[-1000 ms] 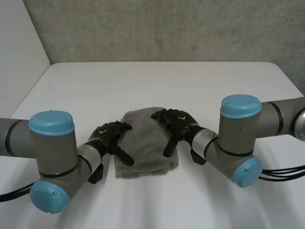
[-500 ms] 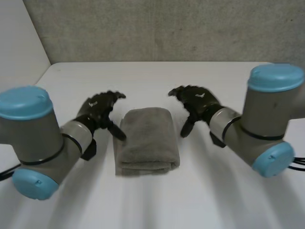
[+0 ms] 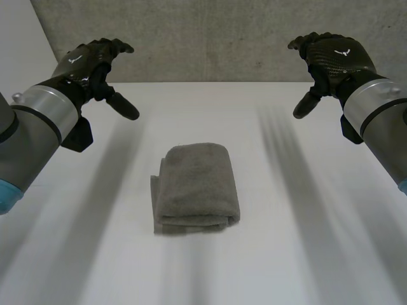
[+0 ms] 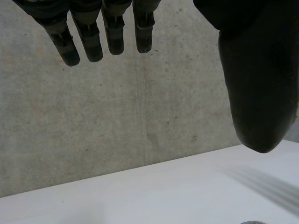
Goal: Fold the towel.
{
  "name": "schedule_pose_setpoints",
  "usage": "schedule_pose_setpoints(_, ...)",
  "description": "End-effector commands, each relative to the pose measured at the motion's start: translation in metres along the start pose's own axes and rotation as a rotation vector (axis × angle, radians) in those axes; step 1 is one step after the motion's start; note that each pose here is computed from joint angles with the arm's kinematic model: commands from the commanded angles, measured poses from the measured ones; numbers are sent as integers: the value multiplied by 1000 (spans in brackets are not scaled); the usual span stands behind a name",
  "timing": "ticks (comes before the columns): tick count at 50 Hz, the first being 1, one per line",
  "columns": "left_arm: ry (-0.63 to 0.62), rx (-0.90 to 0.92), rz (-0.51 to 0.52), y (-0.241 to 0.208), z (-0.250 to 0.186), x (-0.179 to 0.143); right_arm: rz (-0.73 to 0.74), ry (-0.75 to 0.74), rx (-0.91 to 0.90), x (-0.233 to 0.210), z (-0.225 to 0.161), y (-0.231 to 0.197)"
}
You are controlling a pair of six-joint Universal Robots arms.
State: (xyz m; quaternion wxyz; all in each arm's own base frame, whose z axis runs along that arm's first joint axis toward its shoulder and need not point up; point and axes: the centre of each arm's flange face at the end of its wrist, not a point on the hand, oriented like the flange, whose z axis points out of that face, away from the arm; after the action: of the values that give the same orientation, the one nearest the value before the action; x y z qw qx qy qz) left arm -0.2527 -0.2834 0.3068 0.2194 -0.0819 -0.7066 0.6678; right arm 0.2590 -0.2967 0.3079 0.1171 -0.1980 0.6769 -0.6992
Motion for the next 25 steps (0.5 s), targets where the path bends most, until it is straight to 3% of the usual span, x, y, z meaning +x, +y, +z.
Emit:
schedule_pose_setpoints(1, -8, -2, 0, 0, -1, -3, 0, 13, -7, 4, 2, 2)
schedule_pose_setpoints(17, -4, -12, -2, 4, -1, -2, 5, 11, -4, 5, 2, 1)
schedule_pose_setpoints(21, 5, -28, -5, 10, -1, -3, 10, -38, -5, -4, 0, 2)
schedule_pose_setpoints(25, 36, -39, -3, 16, 0, -1, -15, -212, -60, -21, 1, 19)
